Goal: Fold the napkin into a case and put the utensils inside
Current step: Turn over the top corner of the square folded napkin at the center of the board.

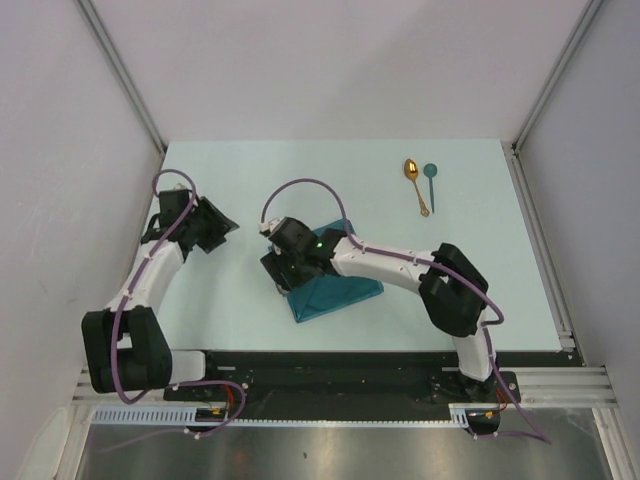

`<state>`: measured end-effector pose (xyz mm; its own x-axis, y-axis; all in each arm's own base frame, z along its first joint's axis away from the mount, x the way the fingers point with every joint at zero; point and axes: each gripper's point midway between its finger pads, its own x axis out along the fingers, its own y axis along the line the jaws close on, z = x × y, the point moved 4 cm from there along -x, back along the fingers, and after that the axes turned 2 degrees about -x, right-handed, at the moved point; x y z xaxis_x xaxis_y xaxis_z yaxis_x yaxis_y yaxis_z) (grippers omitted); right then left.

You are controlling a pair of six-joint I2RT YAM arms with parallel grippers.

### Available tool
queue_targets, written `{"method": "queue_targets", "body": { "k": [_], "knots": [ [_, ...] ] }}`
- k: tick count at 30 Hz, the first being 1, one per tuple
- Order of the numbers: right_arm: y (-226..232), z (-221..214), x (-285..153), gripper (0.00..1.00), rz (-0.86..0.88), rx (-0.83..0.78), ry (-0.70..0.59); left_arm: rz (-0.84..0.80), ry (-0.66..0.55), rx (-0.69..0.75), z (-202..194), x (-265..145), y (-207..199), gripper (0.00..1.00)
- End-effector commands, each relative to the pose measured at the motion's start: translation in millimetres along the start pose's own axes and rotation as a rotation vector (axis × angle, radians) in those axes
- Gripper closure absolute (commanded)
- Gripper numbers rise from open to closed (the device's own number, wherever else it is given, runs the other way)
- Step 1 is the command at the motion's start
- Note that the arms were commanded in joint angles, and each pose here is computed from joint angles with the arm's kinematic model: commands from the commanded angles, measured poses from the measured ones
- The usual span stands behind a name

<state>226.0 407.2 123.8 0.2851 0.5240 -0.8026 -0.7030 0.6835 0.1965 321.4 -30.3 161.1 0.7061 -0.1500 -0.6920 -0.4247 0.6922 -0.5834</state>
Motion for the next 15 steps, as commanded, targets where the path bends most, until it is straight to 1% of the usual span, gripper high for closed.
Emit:
{"method": "queue_targets", "body": {
  "k": [1,6,9,15],
  "knots": [
    [-7,-14,13,0.32,-0.181,-0.084,0.077,0.001,0.095,-0.083,-12,8,2,0.44],
    [14,-28,18,0.37,-0.183,-0.121,0.105,-0.013,0.128,-0.089,-19,13,6,0.44],
    [18,-33,21,0.41,-0.183,-0.123,0.121,-0.013,0.137,-0.083,-21,15,9,0.44],
    [28,-43,25,0.44,-0.187,-0.151,0.140,-0.017,0.161,-0.080,-26,20,13,0.44]
  ]
}}
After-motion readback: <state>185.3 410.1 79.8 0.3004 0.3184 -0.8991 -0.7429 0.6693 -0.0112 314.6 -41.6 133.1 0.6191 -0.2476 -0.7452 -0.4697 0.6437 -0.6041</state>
